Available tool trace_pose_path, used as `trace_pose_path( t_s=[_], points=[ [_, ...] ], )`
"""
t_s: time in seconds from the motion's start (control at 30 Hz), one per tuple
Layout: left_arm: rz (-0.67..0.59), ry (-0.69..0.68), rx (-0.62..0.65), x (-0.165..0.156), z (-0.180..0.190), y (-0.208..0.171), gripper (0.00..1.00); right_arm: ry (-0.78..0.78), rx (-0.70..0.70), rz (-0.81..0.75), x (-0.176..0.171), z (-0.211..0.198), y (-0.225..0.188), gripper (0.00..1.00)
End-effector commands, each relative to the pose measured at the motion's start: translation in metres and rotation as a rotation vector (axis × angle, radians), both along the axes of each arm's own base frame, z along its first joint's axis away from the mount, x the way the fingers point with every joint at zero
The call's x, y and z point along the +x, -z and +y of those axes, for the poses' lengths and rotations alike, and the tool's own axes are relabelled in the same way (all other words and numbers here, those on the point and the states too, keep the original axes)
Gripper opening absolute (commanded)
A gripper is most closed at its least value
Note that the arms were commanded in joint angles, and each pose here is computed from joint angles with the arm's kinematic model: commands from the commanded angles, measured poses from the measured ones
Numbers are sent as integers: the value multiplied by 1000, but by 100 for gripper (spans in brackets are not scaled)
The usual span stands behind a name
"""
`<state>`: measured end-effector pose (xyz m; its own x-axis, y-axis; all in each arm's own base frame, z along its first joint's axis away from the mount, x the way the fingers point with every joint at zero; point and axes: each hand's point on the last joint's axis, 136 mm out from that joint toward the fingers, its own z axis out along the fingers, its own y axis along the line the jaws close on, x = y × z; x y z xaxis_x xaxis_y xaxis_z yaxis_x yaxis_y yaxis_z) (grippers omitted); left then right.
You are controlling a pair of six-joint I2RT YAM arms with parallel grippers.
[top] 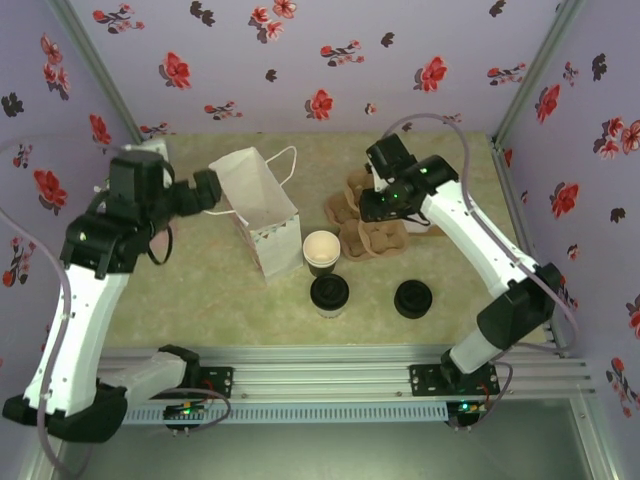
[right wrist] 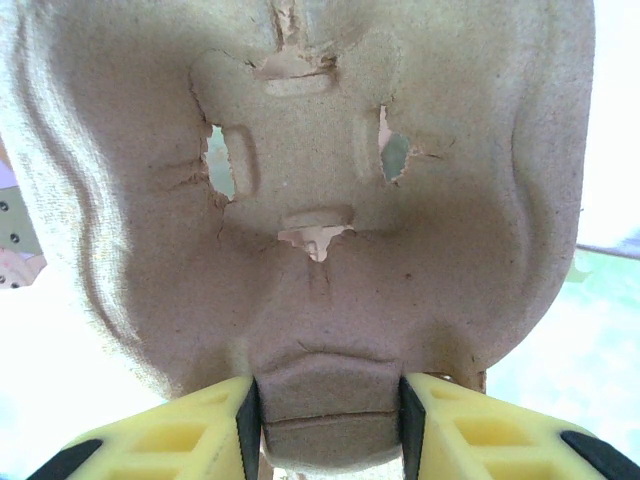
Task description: Pack the takeout coffee
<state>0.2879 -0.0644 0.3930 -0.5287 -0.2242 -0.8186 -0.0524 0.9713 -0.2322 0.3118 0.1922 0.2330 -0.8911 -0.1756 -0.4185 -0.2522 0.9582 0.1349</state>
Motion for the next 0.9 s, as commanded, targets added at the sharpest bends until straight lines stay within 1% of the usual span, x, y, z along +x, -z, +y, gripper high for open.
trace_pose_path(
  t_s=[0.0, 0.07, 0.17, 0.23, 0.3, 0.37, 0.43, 0.5, 0.63, 0.8, 0.87],
  points=[
    [-51, 57, -53, 25, -10, -34, 99, 21, 39, -17, -12, -7, -10, 41],
    [-45, 63, -94, 43, -11, -43, 99, 23, 53, -28, -19, -10, -16, 41],
    [0, 59, -170, 76, -7, -42, 98, 22, 77, -48, -28, -14, -25, 41],
    [40, 67, -228, 99, -3, -34, 92, 16, 100, -59, -36, -16, -31, 42],
    [87, 63, -265, 119, 2, -22, 81, 8, 124, -69, -43, -17, -37, 42],
    [157, 48, -283, 140, 11, 0, 74, 1, 147, -80, -49, -18, -43, 42],
    [224, 34, -276, 156, 18, 21, 65, -3, 166, -87, -54, -19, -47, 42],
    [280, 28, -267, 168, 22, 41, 56, -2, 176, -94, -58, -20, -51, 42],
    [403, 45, -248, 185, 21, 88, 44, 1, 180, -98, -63, -23, -53, 42],
    [530, 85, -264, 197, 11, 140, 34, -3, 204, -104, -67, -23, -58, 42],
    [560, 101, -266, 199, 5, 156, 33, -4, 211, -106, -68, -22, -60, 42]
  ],
)
